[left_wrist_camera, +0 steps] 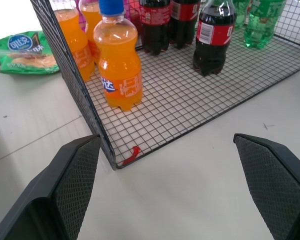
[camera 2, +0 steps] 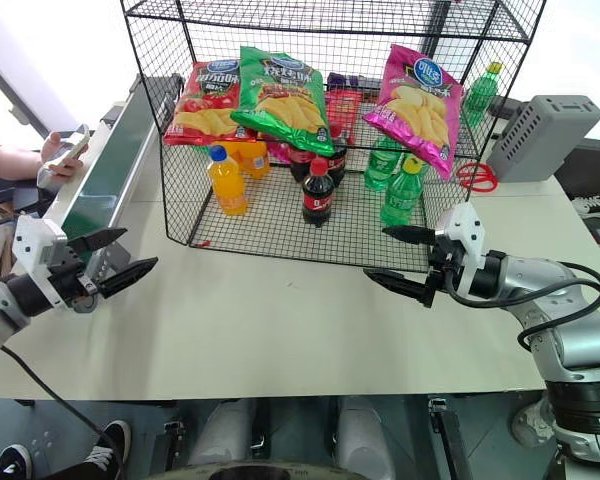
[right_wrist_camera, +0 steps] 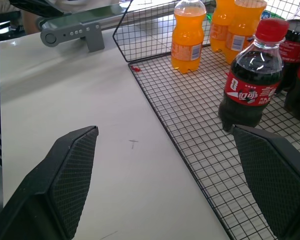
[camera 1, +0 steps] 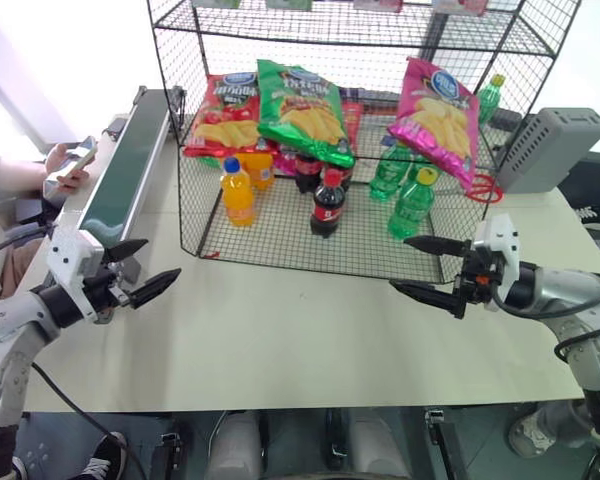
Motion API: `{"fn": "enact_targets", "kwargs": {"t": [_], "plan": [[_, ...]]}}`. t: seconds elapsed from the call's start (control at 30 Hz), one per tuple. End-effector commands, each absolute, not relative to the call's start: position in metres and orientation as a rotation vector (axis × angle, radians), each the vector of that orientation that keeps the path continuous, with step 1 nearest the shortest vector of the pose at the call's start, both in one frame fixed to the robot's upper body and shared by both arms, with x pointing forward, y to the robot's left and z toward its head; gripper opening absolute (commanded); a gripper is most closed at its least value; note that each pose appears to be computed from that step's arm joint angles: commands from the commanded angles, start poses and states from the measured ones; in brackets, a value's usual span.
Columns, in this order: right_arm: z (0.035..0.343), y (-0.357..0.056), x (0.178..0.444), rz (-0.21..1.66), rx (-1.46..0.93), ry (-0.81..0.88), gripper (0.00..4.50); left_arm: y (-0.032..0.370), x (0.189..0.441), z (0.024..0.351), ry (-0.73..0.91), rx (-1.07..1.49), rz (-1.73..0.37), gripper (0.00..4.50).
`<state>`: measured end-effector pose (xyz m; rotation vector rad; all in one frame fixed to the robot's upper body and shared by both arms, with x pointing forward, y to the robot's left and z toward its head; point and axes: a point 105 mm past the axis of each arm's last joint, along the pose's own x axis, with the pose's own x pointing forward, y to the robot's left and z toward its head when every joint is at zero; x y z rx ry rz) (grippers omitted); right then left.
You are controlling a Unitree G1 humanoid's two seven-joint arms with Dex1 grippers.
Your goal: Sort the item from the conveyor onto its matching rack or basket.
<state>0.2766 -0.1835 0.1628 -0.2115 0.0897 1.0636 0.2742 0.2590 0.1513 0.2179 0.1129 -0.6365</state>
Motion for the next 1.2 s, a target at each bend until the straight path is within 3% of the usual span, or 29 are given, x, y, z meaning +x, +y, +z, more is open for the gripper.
{"fn": "enact_targets", "kwargs": {"t": [0.03,1.2], "plan": [[0.1709,-0.1848,0.2777,1.058,-0.240,0.050,4.43,0.2629,0.2771,0.1568,0.086,0.263,-0.616,4.50],[0.1705,-0.1862,0.2846,1.032,-0.283,0.039,4.43,0.2580,0.2772,0.1574,0.072,0.276,-0.658,4.50]]}}
